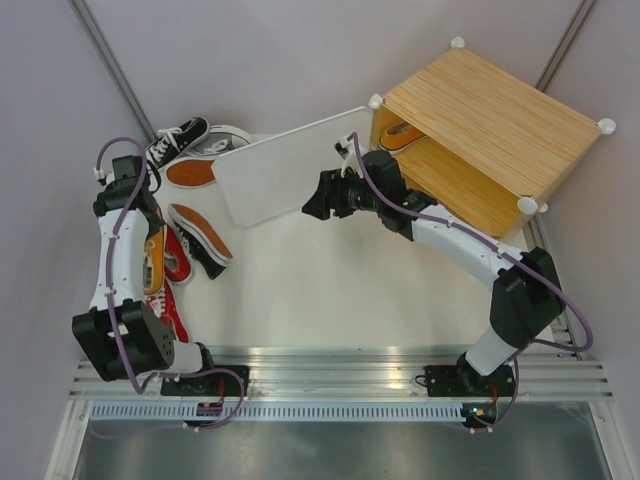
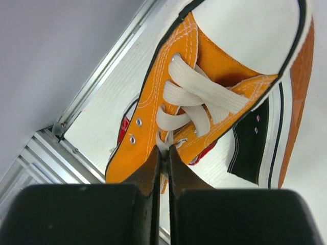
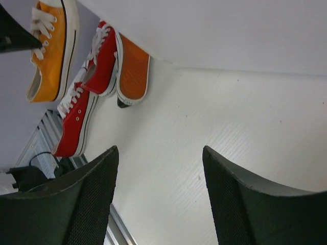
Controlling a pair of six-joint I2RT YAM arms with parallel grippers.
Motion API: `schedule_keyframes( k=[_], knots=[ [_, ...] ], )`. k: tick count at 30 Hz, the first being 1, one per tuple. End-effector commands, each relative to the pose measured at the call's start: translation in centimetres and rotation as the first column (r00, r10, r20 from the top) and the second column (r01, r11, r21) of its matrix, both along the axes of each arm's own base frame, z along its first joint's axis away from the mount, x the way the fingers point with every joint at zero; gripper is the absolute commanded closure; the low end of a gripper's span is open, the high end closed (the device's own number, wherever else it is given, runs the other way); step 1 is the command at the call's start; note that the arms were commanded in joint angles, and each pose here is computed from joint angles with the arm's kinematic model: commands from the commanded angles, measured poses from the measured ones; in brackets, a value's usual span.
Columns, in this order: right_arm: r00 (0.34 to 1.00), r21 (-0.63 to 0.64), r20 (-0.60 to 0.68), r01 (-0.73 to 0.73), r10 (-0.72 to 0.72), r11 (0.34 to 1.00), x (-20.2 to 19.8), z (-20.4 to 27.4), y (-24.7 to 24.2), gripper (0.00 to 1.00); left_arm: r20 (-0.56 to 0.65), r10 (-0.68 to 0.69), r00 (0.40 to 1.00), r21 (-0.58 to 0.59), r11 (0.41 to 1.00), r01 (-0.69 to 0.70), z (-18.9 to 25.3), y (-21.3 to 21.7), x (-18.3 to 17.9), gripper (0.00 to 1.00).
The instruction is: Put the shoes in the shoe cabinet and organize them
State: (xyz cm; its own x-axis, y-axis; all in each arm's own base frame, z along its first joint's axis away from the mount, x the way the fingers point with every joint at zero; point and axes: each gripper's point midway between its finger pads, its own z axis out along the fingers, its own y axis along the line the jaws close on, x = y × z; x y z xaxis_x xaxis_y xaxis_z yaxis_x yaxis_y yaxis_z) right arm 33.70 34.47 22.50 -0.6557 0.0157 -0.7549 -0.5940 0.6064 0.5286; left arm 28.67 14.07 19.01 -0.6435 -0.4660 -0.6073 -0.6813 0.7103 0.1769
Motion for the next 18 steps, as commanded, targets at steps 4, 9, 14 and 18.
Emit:
schedule_keyframes(
  k=[4,9,14,18],
  knots=[
    [0.988,0.133,0.115,0.089,-0.104,0.987,5.5,4.2,3.0,0.28,0.134,-0.102,0.986,-0.055,0.992,0.111,3.0,-3.7,-0.3,0.98],
    [0.962,0.224,0.154,0.187,-0.225,0.956,9.6,6.0,4.3,0.29,0.179,-0.207,0.962,-0.107,0.968,0.228,3.5,-6.9,-1.2,0.98],
    [0.942,0.292,0.148,0.251,-0.303,0.923,12.9,6.2,6.1,0.29,0.187,-0.299,0.936,-0.179,0.926,0.332,2.6,-9.8,-2.2,0.98],
    [0.932,0.338,0.137,0.275,-0.336,0.900,15.0,6.6,7.6,0.29,0.179,-0.338,0.924,-0.201,0.907,0.370,1.8,-11.1,-3.2,0.98]
  ],
)
